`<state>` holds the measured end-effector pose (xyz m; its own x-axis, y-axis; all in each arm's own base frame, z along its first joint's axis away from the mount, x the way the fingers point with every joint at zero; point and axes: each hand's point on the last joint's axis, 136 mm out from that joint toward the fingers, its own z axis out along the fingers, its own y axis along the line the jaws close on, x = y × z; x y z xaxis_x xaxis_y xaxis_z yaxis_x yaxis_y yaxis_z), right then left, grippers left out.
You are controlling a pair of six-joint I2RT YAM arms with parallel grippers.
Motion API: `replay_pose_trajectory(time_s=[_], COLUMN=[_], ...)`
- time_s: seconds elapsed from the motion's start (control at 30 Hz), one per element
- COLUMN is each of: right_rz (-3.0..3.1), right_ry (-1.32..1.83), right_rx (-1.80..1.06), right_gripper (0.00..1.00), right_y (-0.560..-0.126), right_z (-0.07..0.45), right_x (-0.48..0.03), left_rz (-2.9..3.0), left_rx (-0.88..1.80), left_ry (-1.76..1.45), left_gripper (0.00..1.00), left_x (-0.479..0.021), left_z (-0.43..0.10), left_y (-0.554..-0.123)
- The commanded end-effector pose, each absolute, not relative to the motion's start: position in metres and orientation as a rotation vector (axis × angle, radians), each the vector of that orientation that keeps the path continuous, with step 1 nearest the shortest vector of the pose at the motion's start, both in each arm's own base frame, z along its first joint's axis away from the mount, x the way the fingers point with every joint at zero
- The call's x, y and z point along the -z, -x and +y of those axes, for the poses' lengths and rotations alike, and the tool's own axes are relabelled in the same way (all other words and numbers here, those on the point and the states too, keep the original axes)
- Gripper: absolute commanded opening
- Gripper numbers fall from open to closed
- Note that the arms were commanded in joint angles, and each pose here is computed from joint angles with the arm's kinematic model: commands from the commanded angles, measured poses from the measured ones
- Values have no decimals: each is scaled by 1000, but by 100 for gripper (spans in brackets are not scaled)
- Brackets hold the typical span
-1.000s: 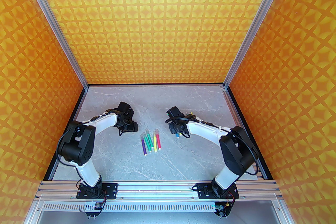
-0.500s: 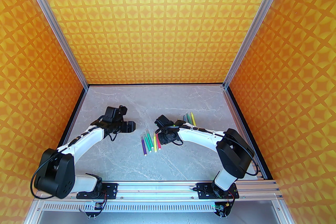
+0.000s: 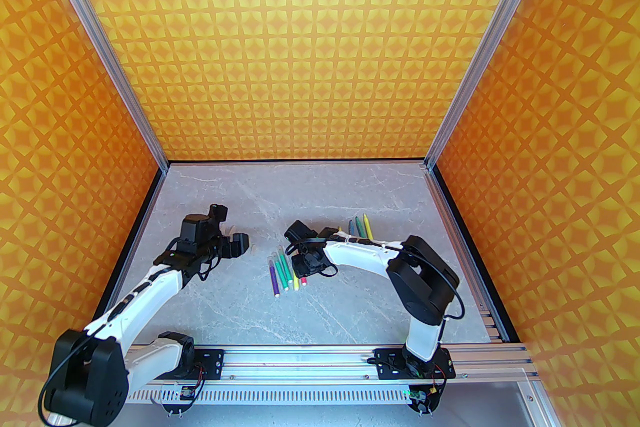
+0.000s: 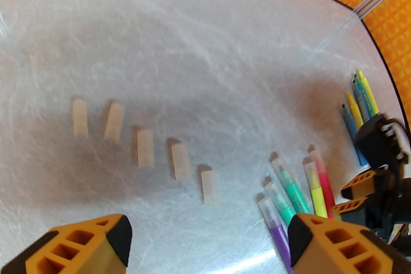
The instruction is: Open the pen caps
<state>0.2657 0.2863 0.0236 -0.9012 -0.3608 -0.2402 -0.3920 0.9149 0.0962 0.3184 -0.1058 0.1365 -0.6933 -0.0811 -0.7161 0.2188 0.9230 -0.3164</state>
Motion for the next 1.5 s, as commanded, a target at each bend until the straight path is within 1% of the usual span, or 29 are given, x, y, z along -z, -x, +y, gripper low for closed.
replay_pose_trajectory(time_s=[0.0, 0.17, 0.4, 0.53, 0.7, 0.9, 0.93, 1.07, 1.23, 1.47], right_rz=[2887, 2900, 2920, 2923, 2857, 2716, 2696, 2594, 2441, 2291], right_ry=[549, 547, 551, 555, 563, 609, 620, 699, 826, 927], right_rx=[-186, -72, 5, 13, -17, -210, -246, -418, -659, -838], right_gripper=[38, 35, 28, 21, 10, 5, 3, 0, 0, 0], right_y=[-266, -271, -275, -277, -284, -288, -287, -281, -269, -260], right_z=[289, 280, 277, 278, 280, 295, 298, 313, 338, 361], right_x=[-18, -11, -1, 2, -19, -63, -70, -97, -128, -158], left_rz=[2220, 2219, 2210, 2203, 2194, 2136, 2156, 2144, 2113, 2050], left_rx=[454, 454, 457, 460, 540, 740, 777, 901, 1066, 1267], left_ry=[-103, -103, -101, -102, -127, -192, -201, -241, -292, -354], left_gripper=[86, 86, 86, 87, 87, 87, 87, 86, 84, 80], left_x=[-148, -148, -149, -150, -152, -167, -160, -165, -176, -193], left_z=[-99, -100, -100, -100, -111, -138, -143, -158, -177, -198], left_y=[-321, -322, -323, -323, -323, -320, -320, -317, -312, -302])
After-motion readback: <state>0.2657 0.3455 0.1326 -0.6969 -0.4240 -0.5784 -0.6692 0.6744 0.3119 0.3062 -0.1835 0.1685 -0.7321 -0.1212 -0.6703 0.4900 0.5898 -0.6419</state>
